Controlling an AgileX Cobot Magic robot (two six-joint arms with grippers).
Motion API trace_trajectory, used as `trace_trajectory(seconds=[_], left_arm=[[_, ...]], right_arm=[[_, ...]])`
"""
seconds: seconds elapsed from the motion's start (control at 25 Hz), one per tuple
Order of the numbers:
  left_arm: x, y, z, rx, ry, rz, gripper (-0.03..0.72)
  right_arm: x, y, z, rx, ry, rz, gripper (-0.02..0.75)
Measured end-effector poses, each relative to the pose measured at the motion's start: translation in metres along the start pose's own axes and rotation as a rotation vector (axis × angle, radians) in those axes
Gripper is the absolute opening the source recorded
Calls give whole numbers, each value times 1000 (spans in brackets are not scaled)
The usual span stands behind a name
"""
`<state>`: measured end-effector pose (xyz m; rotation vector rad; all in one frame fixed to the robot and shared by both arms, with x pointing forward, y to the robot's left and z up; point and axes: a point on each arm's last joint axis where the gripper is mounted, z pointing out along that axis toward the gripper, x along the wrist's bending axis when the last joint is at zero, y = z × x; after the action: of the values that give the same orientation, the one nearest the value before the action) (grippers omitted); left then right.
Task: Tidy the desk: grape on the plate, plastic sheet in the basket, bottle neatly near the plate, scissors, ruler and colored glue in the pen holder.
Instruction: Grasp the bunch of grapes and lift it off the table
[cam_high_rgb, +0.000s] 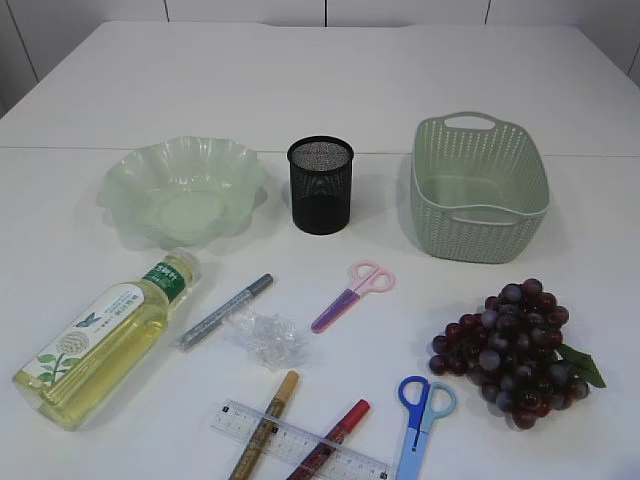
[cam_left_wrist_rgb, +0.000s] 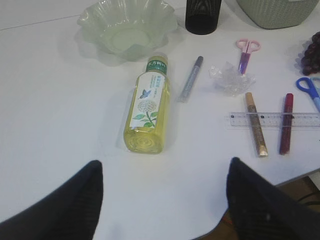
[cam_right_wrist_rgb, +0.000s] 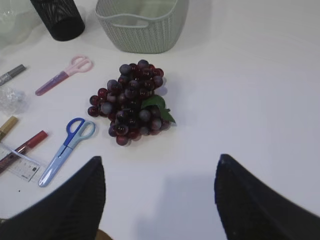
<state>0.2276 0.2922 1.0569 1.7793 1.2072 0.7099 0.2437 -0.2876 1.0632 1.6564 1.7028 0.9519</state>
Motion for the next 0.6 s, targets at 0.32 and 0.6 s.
trace_trajectory(seconds=[0.32,0.6], left_arm=[[-2,0,0,-3,-21,-10,559],[-4,0,0,-5,-42,-21,559]], right_arm=[[-4,50,32,236,-6,89,531],[-4,69,73,412,25,168,531]])
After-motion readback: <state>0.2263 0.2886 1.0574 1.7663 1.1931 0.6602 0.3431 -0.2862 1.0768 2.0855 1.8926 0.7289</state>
